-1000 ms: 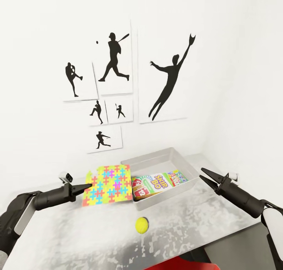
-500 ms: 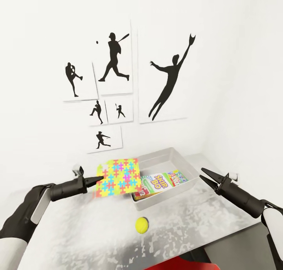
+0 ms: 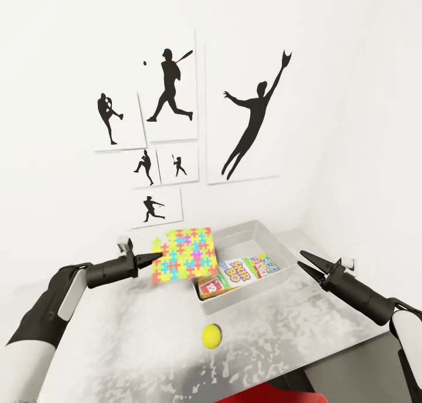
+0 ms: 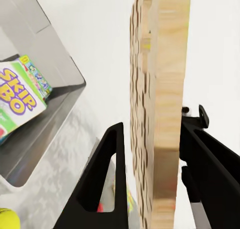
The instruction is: Put all the toys in the child's room - the three board games (two on the bed and one on the table), the two jigsaw puzzles on the table, and the tennis ball on the table - inside the toy box on the table in the child's room.
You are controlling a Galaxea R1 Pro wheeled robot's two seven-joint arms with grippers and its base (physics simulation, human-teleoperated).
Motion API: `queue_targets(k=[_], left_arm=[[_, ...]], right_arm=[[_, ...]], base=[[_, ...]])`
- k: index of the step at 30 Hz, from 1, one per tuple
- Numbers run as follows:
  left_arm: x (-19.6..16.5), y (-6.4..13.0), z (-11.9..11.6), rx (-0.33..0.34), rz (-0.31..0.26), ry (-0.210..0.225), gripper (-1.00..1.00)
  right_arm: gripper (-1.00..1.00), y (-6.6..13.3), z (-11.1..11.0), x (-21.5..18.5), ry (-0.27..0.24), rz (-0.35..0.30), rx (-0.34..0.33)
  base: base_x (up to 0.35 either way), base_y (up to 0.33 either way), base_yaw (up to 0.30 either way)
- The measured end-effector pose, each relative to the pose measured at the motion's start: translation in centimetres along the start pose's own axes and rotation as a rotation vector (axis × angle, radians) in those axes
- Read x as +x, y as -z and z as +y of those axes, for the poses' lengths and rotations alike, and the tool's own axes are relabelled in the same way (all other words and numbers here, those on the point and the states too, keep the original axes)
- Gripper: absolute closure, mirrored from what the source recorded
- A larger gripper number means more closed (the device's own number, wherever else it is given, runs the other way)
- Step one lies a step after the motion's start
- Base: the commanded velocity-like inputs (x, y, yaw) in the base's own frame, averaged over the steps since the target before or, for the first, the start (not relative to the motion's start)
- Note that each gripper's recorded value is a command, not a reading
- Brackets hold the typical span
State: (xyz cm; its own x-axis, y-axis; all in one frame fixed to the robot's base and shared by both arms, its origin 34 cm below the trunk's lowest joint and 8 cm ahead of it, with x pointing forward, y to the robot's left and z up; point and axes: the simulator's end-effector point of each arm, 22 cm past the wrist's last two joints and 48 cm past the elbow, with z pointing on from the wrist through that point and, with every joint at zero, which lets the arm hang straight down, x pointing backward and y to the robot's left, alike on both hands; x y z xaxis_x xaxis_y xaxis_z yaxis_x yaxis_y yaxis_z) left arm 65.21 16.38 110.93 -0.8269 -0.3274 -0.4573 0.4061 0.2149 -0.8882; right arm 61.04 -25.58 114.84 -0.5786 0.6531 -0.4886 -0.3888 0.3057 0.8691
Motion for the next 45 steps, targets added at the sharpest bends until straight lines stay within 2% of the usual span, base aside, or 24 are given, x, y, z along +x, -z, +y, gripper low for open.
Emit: queue_targets(k=[6,13,22,26,30,31,34,41,45], left_arm=[[-0.8,-0.9,0.1,-0.018,-0.005,-0.007,1.0],[-2.1,-1.4,2.2,-0.051,-0.016,0.064,1.0],[-2.5,-2.9,3.4,-0.112,-0.014,0.073,1.0],[-2.3,-3.7,3.9,-0.124,-0.015,0.093,1.0],[-3.2,-4.8,4.2,-0.151,-0.041,0.105,1.0],[-3.2,-5.6,4.6,-0.175,-0.051,0.116,1.0],[-2.9,-6.5,4.7,-0.182,-0.05,0.126,1.0],[-1.6,-9.9,4.4,-0.202,-0.032,0.143,1.0],[-1.4,-12.1,4.4,-0.235,-0.035,0.131,1.0]], right_arm=[[-1.0,0.0,0.0,0.0,0.0,0.0,0.0],[-1.0,0.0,0.0,0.0,0.0,0.0,0.0],[-1.0,0.0,0.0,0.0,0.0,0.0,0.0],[-1.0,0.0,0.0,0.0,0.0,0.0,0.0],[-1.0,0.0,0.0,0.0,0.0,0.0,0.0],[-1.0,0.0,0.0,0.0,0.0,0.0,-0.001],[-1.0,0.0,0.0,0.0,0.001,0.0,-0.001],[-1.0,0.0,0.1,0.0,0.001,0.0,-0.002],[-1.0,0.1,0.1,-0.1,0.001,-0.001,-0.003]], base=[[0.0,0.0,0.0],[0.0,0.0,0.0],[0.0,0.0,0.0],[0.0,0.0,0.0],[0.0,0.0,0.0],[0.0,0.0,0.0],[0.0,0.0,0.0],[0.0,0.0,0.0],[0.0,0.0,0.0]])
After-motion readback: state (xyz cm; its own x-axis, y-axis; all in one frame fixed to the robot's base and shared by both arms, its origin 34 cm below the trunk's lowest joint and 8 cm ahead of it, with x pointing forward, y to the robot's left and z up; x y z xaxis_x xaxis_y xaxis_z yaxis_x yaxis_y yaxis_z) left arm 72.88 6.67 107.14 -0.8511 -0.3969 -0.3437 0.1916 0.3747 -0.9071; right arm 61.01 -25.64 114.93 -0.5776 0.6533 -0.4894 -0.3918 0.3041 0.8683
